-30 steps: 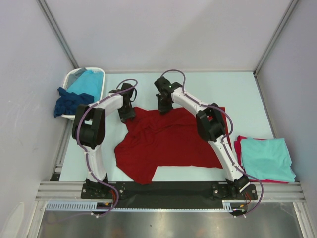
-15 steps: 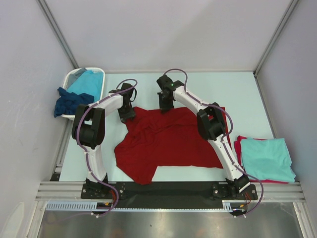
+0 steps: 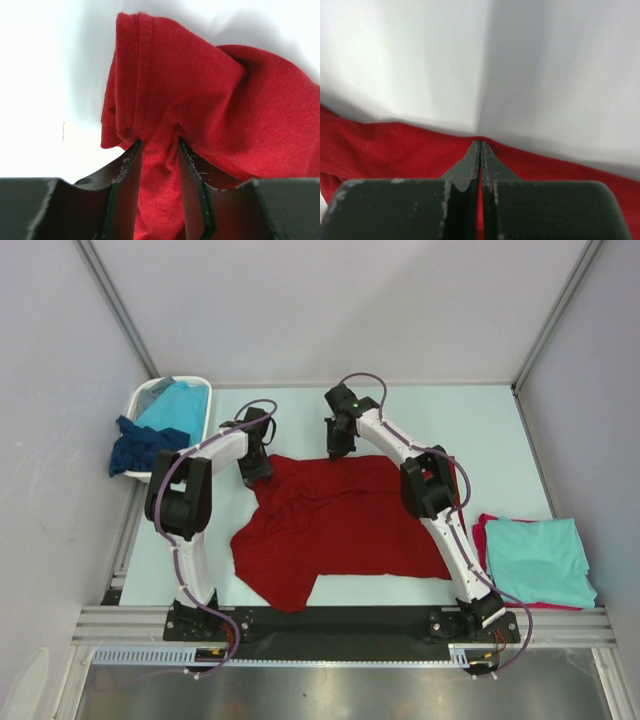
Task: Fold and stack the t-shirts
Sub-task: Fold the flattened tshirt in 1/3 of the way
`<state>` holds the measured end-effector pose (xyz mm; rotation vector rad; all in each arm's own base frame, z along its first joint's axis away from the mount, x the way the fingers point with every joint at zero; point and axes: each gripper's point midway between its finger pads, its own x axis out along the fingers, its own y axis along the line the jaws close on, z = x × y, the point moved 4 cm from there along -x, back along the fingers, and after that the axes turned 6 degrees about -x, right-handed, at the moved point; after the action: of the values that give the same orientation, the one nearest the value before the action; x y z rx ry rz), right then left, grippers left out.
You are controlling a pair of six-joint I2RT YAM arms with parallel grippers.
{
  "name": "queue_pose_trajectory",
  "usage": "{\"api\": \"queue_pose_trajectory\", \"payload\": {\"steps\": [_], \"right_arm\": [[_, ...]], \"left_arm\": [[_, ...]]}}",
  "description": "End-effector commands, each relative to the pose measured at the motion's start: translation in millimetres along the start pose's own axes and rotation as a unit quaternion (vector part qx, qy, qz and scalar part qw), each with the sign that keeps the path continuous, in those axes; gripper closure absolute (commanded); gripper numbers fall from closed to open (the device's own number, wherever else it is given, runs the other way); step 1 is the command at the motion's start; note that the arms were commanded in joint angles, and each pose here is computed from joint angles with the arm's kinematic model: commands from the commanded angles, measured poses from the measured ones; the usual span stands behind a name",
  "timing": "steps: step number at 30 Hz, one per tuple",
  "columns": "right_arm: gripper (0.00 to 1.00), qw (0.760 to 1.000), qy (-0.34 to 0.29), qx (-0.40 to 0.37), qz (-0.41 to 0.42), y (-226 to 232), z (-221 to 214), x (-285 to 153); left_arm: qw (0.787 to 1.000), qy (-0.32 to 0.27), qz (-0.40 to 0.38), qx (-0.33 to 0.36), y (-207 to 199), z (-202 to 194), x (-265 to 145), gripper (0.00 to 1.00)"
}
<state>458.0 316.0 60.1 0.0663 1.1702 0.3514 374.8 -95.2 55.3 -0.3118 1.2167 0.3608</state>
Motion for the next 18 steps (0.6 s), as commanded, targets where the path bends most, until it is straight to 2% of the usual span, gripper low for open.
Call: {"api": "queue_pose_trajectory", "payload": {"steps": [1,4,6,7,9,10,12,13,15,18], "right_arm": [[1.00,1.000,-0.003,0.011,-0.028,-25.0,6.3,17.7],[1.00,1.000,-0.011,0.010,-0.027,-23.6,10.9,5.8],[0.89,0.999,-0.017,0.005,-0.036,-22.0,10.2,-3.2],[0.79,0.999,-0.025,0.000,-0.039,-19.2,11.9,-10.2],[0.68,0.997,-0.062,-0.009,-0.038,-4.8,24.0,-41.2],[0.55,0.997,-0.069,-0.012,-0.035,0.4,25.0,-50.2],[0.45,0.994,-0.101,-0.023,-0.017,20.5,32.4,-83.6],[0.36,0.994,-0.107,-0.026,-0.021,23.3,30.5,-91.3],[0.32,0.992,-0.123,-0.037,-0.009,38.6,29.0,-111.4],[0.32,0.993,-0.114,-0.040,0.003,50.6,18.4,-121.8]], "left_arm": [[1.000,-0.008,-0.020,-0.011,-4.7,7.8,-8.3,0.61],[1.000,-0.010,-0.019,-0.011,-4.2,8.6,-9.7,0.60],[1.000,-0.019,-0.019,-0.014,-3.4,10.9,-13.8,0.58],[0.999,-0.021,-0.019,-0.015,-3.0,11.4,-15.0,0.58],[0.999,-0.027,-0.021,-0.016,-2.8,13.4,-19.2,0.57],[0.999,-0.026,-0.020,-0.015,-2.3,13.2,-19.2,0.56],[0.999,-0.028,-0.020,-0.015,-2.4,14.0,-20.5,0.55],[0.999,-0.031,-0.021,-0.017,-2.6,15.0,-22.0,0.51],[0.999,-0.035,-0.019,-0.019,-1.0,15.5,-24.3,0.48],[0.998,-0.046,-0.020,-0.023,-0.5,19.1,-30.5,0.43]]}}
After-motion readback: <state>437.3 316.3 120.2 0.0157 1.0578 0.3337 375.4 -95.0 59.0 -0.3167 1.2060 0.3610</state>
